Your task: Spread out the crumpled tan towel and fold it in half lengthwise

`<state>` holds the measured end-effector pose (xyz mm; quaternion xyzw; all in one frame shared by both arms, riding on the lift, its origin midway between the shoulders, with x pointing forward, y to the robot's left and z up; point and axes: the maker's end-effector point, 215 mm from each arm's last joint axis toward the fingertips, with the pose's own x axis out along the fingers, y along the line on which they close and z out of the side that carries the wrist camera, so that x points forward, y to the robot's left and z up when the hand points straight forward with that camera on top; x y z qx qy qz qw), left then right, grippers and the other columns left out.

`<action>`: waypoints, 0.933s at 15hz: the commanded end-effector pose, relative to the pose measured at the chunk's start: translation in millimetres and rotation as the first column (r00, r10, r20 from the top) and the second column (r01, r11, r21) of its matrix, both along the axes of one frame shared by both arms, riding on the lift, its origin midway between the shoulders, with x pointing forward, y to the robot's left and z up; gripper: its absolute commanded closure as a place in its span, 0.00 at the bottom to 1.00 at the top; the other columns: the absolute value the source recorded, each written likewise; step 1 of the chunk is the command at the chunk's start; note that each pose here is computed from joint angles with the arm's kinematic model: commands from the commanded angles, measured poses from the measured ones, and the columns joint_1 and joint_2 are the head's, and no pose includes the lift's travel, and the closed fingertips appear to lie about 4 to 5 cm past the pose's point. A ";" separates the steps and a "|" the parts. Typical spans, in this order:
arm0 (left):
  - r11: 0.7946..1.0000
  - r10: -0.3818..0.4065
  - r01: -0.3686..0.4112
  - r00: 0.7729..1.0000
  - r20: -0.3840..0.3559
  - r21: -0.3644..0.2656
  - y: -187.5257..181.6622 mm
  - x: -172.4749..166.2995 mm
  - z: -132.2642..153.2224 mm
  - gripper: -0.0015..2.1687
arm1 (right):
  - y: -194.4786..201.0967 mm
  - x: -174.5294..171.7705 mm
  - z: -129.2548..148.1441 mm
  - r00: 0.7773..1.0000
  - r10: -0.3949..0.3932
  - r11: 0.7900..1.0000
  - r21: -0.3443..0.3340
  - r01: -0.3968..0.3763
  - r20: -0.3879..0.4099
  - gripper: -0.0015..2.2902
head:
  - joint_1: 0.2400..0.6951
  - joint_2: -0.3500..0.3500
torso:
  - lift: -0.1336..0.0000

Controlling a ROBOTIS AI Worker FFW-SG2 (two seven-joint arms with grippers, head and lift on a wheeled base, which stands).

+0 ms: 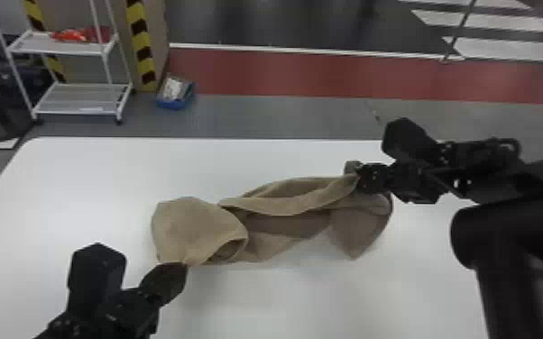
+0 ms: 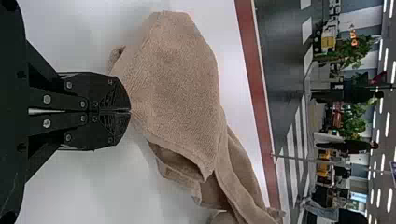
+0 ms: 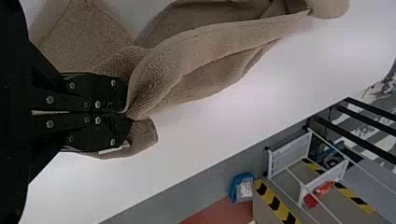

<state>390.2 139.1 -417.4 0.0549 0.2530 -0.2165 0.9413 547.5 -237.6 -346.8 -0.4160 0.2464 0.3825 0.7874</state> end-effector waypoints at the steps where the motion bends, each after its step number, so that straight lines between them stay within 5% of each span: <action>1: 1.000 0.002 -0.002 1.000 0.008 -0.004 0.7 4.3 3.8 0.58 | -13.9 -52.4 -0.2 0.999 0.027 0.999 -0.034 -0.026 0.021 0.91 | 1.00 0.34 | 0.07; 5: 1.000 -0.002 0.002 1.000 -0.003 -0.006 -0.8 10.7 -4.6 0.58 | -31.1 -154.2 -59.8 0.991 0.118 0.976 -0.174 -0.129 -0.069 0.76 | 1.00 0.29 | 0.07; 7: 1.000 -0.008 0.008 1.000 -0.005 -0.012 -3.8 13.4 -6.2 0.58 | -43.7 -170.0 -59.2 0.993 0.089 0.981 -0.164 -0.100 -0.078 0.16 | 1.00 0.26 | 0.07; 8: 1.000 -0.008 0.008 1.000 -0.007 -0.013 -4.1 14.5 -7.3 0.58 | -45.9 -170.9 -53.5 0.994 0.085 0.982 -0.162 -0.095 -0.071 0.02 | 1.00 0.25 | 0.07; 14: 1.000 -0.009 0.009 1.000 -0.009 -0.016 -3.1 15.5 -8.5 0.58 | -47.4 -120.9 -7.0 0.999 -0.048 0.998 0.037 0.048 -0.009 0.01 | 1.00 0.20 | 0.07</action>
